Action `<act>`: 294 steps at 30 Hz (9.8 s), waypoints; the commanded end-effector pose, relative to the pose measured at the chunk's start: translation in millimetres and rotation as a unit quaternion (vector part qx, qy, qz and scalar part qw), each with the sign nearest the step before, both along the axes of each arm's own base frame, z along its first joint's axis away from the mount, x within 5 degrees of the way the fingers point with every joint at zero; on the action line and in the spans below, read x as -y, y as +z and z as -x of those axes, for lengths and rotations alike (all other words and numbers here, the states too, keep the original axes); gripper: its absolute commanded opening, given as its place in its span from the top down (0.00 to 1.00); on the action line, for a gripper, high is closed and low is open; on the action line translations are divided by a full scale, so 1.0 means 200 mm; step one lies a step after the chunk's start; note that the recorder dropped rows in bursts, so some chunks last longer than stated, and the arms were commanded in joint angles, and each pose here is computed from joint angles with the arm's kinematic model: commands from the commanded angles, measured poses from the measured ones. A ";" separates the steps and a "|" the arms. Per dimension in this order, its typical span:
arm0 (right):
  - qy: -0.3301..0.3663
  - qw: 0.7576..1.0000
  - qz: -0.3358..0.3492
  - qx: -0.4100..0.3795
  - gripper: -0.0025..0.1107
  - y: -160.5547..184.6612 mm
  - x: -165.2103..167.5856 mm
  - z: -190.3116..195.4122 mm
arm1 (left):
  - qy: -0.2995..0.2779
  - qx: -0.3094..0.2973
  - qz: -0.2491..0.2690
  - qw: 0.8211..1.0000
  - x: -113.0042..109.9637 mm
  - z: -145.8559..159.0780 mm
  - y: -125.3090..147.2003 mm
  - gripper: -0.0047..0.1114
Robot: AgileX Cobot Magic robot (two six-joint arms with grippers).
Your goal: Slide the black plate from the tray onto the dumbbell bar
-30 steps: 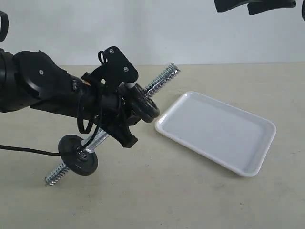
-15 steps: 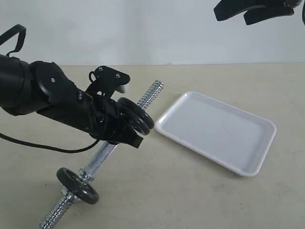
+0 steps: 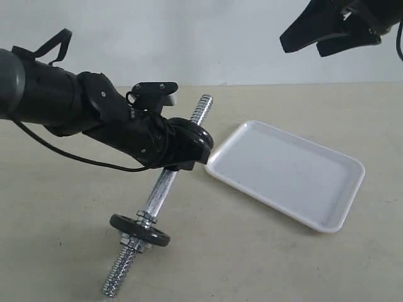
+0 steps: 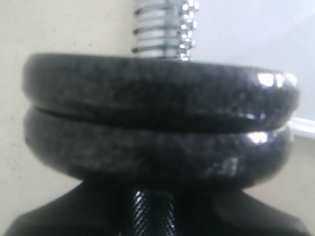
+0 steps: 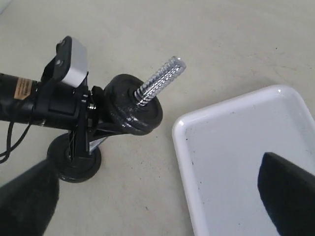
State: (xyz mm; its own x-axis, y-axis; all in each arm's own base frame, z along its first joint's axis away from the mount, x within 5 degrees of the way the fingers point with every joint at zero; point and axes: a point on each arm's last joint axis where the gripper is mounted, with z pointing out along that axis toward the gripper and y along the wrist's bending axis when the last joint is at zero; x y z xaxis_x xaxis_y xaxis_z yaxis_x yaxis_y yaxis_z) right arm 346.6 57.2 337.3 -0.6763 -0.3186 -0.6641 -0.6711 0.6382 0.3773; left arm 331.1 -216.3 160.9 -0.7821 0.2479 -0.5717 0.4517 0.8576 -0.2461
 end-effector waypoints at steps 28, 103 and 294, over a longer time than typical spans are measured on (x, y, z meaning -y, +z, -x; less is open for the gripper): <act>0.001 0.999 -0.026 0.027 0.06 -0.07 0.00 0.00 | 0.107 0.183 0.025 0.977 -0.05 -0.51 0.06 0.92; -0.004 0.997 -0.052 0.061 0.06 -0.05 -0.01 -0.02 | 0.020 0.169 -0.049 0.984 0.00 -0.49 -0.15 0.74; -0.530 0.730 -0.156 0.402 0.97 -0.19 0.34 1.37 | 0.140 0.596 0.075 0.787 -1.02 1.35 0.76 0.92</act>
State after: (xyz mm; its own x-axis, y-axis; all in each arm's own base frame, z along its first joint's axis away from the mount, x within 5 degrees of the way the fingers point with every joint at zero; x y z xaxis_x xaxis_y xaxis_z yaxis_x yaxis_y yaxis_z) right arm 70.7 -8.9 307.1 0.2169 0.3419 -0.9144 0.0280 0.9341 0.3559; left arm 62.3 -14.4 313.3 0.3234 0.0486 -0.9450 0.2399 0.9618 0.1316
